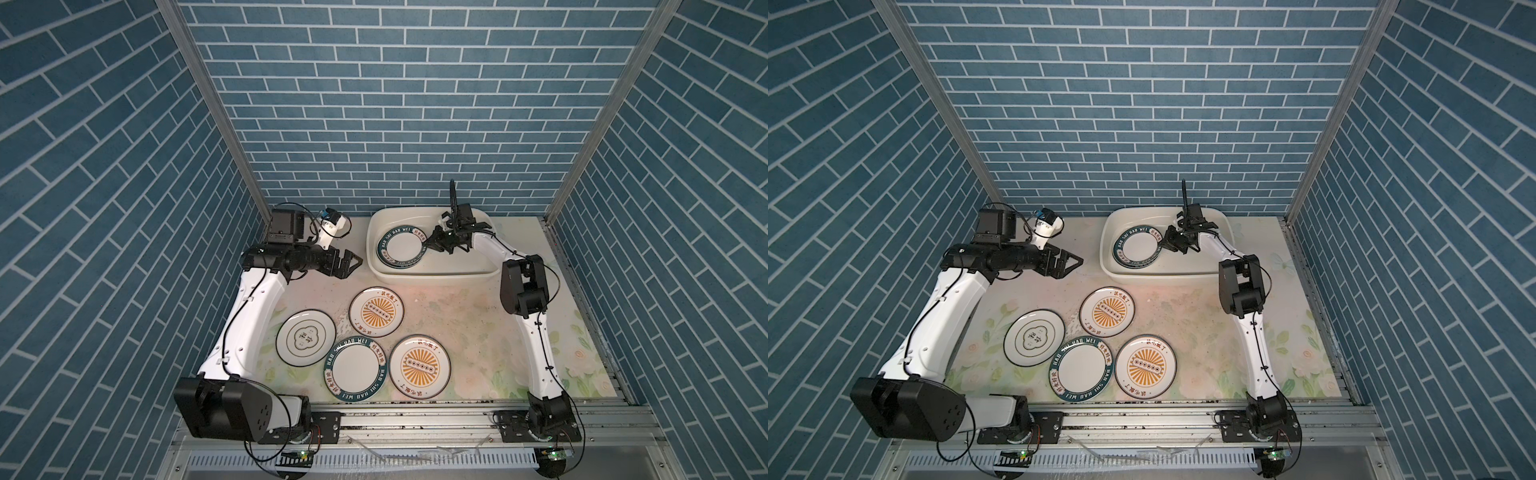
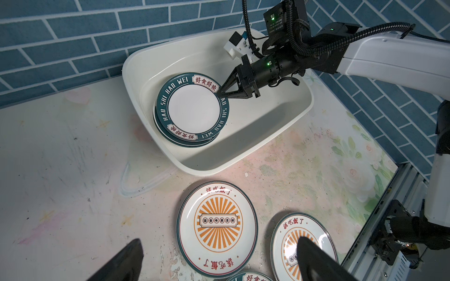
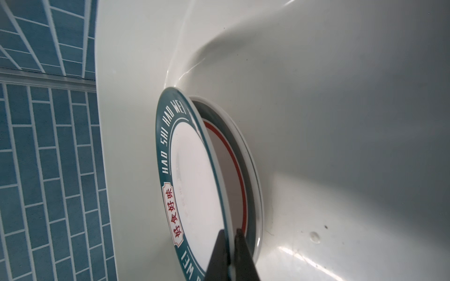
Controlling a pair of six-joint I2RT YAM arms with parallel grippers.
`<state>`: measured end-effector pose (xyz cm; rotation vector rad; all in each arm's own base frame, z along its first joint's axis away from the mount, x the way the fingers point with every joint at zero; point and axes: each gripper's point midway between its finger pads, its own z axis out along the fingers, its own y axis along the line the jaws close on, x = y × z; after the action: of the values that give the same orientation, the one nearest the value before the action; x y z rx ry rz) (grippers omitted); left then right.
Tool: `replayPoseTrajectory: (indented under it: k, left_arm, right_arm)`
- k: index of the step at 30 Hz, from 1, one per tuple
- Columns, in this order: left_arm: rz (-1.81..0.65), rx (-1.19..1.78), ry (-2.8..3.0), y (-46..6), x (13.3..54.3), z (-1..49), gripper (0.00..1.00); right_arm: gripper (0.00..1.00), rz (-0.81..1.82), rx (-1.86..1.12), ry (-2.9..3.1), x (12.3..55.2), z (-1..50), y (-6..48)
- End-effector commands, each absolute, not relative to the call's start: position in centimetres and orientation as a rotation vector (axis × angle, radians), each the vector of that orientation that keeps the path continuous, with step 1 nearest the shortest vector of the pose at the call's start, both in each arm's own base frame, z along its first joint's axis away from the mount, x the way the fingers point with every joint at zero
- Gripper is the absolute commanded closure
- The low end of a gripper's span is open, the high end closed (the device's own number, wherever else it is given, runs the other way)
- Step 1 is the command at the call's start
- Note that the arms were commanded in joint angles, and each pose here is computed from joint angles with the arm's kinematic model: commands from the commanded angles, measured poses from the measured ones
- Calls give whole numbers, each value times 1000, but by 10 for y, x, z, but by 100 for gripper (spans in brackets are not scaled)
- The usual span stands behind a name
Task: Place the plates into the plastic bin on the countertop
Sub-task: Place the plate in the plastic bin.
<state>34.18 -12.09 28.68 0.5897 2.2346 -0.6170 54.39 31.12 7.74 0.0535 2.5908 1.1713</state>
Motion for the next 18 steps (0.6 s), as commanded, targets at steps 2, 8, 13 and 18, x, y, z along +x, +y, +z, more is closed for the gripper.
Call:
replayPoseTrajectory:
  k: [2,8,13,18]
  left_arm:
    - [-624,599,2208,-121,340,293,0]
    - [-623,601,2201,-121,339,296,0]
    - [-610,597,2203,-120,340,294,0]
    - [-610,596,2204,-120,340,293,0]
  right_arm:
    - [100,1166,22,2603,542,72,316]
    - [97,1158,27,2612,541,69,316]
    - [90,1152,25,2617,540,70,317]
    - [85,1123,21,2624,539,72,314]
